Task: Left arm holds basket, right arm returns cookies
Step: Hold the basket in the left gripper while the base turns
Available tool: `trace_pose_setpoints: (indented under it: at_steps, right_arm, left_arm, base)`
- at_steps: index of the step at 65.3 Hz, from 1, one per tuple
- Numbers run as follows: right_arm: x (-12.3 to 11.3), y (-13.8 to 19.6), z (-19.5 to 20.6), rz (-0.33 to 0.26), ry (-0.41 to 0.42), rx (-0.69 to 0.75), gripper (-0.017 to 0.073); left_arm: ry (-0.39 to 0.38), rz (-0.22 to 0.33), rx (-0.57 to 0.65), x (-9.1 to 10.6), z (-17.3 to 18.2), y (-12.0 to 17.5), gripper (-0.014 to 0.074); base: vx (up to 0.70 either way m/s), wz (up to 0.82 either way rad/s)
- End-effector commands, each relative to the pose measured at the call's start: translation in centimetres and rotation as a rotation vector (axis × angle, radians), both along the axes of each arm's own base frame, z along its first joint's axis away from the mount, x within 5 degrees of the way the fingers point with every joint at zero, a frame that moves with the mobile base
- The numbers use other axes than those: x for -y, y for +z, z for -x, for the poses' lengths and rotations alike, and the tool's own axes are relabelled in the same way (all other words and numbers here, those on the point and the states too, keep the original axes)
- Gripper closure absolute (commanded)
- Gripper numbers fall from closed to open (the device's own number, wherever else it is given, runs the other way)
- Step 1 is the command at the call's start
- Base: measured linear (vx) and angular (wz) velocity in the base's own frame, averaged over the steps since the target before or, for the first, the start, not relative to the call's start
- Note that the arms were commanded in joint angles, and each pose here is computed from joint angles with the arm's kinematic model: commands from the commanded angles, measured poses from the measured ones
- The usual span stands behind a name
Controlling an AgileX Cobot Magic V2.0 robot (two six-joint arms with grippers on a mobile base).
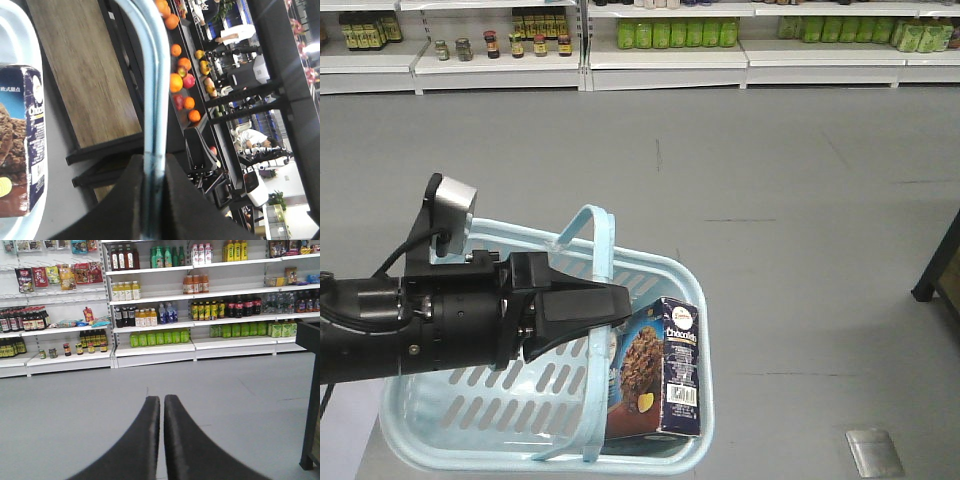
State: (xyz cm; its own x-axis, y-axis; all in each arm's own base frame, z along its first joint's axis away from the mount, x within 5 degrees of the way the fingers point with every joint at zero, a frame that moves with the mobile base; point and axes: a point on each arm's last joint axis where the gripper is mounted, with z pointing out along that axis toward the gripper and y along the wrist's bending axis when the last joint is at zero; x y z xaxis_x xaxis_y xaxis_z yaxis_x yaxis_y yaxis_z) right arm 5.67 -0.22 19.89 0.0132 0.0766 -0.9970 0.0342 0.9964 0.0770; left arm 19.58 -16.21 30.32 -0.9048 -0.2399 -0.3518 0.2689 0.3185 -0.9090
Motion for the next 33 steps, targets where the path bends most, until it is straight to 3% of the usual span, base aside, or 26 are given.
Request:
trace_pose_setpoints:
  at_steps: [1,33]
  right_arm:
    - [-0.08,0.06,0.01,0.017,0.008,0.059,0.057]
    - [-0.08,0.06,0.01,0.017,0.008,0.059,0.057]
  left_arm:
    - [-0.002,0.13,0.032,0.15,0.32,2.71,0.0597]
    - [-0.003,0.13,0.032,0.15,0.33,2.71,0.0597]
  base:
    - [0.48,0.04]
    - [0.48,0.02]
